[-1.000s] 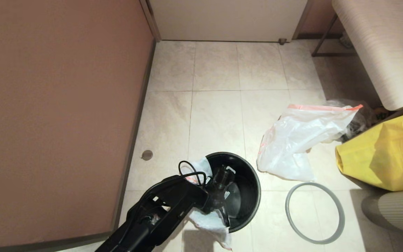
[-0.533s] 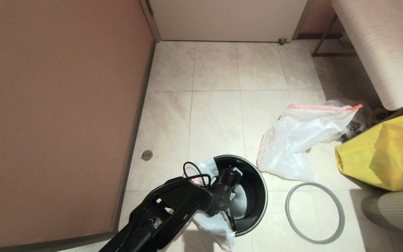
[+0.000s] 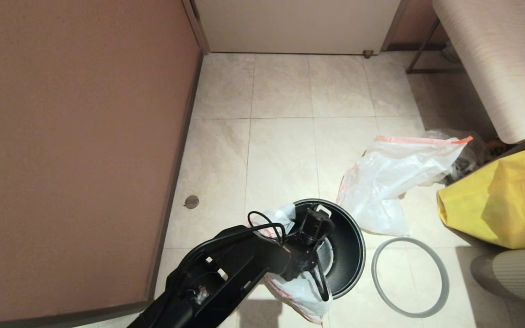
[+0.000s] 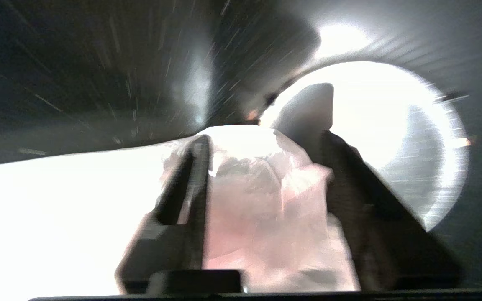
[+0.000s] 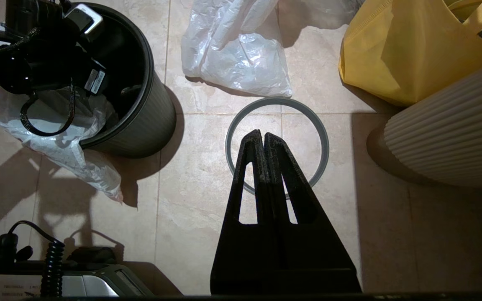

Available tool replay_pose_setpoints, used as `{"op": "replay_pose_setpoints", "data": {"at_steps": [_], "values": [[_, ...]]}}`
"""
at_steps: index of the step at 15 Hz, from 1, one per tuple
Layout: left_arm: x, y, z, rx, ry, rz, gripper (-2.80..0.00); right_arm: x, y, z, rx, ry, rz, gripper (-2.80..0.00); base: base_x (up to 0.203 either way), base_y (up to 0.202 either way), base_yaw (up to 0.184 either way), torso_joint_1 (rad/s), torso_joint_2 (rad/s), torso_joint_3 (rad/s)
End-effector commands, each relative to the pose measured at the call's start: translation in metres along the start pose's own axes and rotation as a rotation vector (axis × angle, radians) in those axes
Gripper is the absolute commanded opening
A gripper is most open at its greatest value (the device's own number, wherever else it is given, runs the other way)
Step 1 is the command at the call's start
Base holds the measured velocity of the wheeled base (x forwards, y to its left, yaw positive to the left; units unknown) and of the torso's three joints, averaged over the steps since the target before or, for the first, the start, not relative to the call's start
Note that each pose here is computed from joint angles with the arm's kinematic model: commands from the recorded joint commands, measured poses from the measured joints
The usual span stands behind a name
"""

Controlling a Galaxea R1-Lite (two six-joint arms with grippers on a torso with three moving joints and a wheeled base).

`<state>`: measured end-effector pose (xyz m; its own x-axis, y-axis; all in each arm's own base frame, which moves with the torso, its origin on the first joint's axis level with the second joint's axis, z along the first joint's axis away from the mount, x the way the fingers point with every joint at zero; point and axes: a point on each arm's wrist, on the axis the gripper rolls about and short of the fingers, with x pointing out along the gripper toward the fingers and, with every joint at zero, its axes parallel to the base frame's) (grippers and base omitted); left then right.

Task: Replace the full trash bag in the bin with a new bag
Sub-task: Put the new garbage bag on the trash can

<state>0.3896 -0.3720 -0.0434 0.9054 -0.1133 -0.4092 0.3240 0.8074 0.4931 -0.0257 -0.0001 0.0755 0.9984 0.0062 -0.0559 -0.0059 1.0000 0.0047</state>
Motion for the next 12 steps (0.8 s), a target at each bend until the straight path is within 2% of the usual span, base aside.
{"op": "replay_pose_setpoints", "data": {"at_steps": [1, 3, 6, 12], "values": [[-0.022, 0.003, 0.024, -0.012, -0.041, -0.008, 0.00, 0.000, 0.000, 0.000, 0.000, 0.002, 0.001, -2.80, 0.000, 0.000, 0.000, 0.000, 0.00, 0.000], [-0.040, 0.003, 0.030, -0.019, -0.039, -0.028, 0.00, 0.000, 0.000, 0.000, 0.000, 0.001, 0.001, -2.80, 0.000, 0.000, 0.000, 0.000, 0.00, 0.000], [-0.069, 0.014, 0.034, -0.069, -0.015, -0.049, 0.00, 0.000, 0.000, 0.000, 0.000, 0.001, 0.001, -2.80, 0.000, 0.000, 0.000, 0.000, 0.00, 0.000], [-0.136, 0.054, 0.045, -0.251, -0.004, -0.092, 0.00, 0.000, 0.000, 0.000, 0.000, 0.002, 0.000, -2.80, 0.000, 0.000, 0.000, 0.000, 0.00, 0.000]]}}
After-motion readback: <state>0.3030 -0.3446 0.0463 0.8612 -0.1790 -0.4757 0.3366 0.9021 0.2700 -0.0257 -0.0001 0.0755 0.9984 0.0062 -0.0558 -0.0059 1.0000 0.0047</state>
